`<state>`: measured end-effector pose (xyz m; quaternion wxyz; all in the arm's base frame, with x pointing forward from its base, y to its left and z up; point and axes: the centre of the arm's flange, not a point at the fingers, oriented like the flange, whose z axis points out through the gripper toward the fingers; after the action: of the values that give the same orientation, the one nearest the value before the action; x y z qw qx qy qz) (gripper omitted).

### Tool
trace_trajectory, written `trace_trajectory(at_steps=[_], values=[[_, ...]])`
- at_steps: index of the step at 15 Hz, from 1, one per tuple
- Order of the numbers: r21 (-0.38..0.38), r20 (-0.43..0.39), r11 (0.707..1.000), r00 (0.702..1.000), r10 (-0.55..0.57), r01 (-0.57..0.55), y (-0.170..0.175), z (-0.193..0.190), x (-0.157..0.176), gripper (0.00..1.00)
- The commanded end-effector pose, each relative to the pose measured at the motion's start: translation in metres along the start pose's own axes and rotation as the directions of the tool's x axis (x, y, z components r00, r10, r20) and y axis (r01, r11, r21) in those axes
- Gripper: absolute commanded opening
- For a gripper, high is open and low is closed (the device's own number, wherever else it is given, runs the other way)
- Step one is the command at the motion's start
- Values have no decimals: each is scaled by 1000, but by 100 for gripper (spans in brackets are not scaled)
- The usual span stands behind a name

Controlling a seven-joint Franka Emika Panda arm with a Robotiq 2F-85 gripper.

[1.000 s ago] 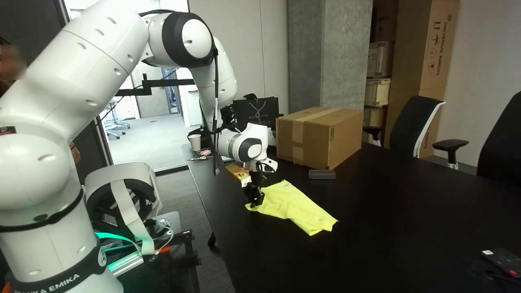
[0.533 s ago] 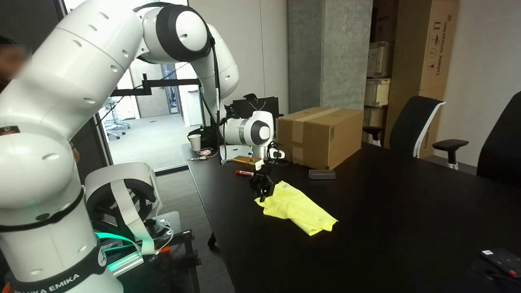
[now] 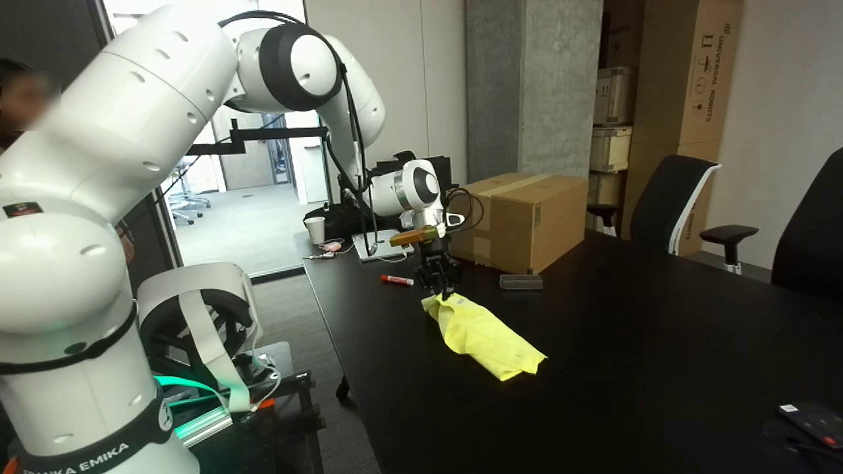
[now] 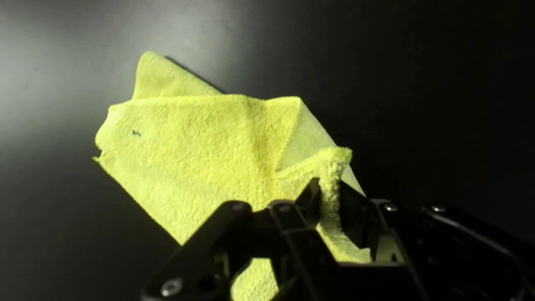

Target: Fold the green towel

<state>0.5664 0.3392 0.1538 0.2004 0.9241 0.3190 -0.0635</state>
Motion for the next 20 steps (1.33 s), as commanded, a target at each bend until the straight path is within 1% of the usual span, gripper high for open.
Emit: trace_trajectory(at_steps=[1,3,5,9,13,14,16,18,19,20], values=[[-123,-33,984,991,-133,128,-9,-14,46,3],[-173,-54,965,976,-209,197,-14,-21,59,3],[-232,-63,936,956,-288,267,-19,-23,72,3],[-333,-65,854,894,-443,400,-25,-29,93,3],[-420,-73,774,832,-550,474,-28,-38,114,3],[-436,-75,754,815,-574,491,-31,-35,120,3],[-452,-74,718,780,-621,529,-37,-37,126,3],[-446,-60,692,753,-656,568,-46,-25,133,3],[-437,-55,685,743,-667,582,-49,-22,134,3],[-422,-56,687,739,-672,592,-51,-22,134,3]])
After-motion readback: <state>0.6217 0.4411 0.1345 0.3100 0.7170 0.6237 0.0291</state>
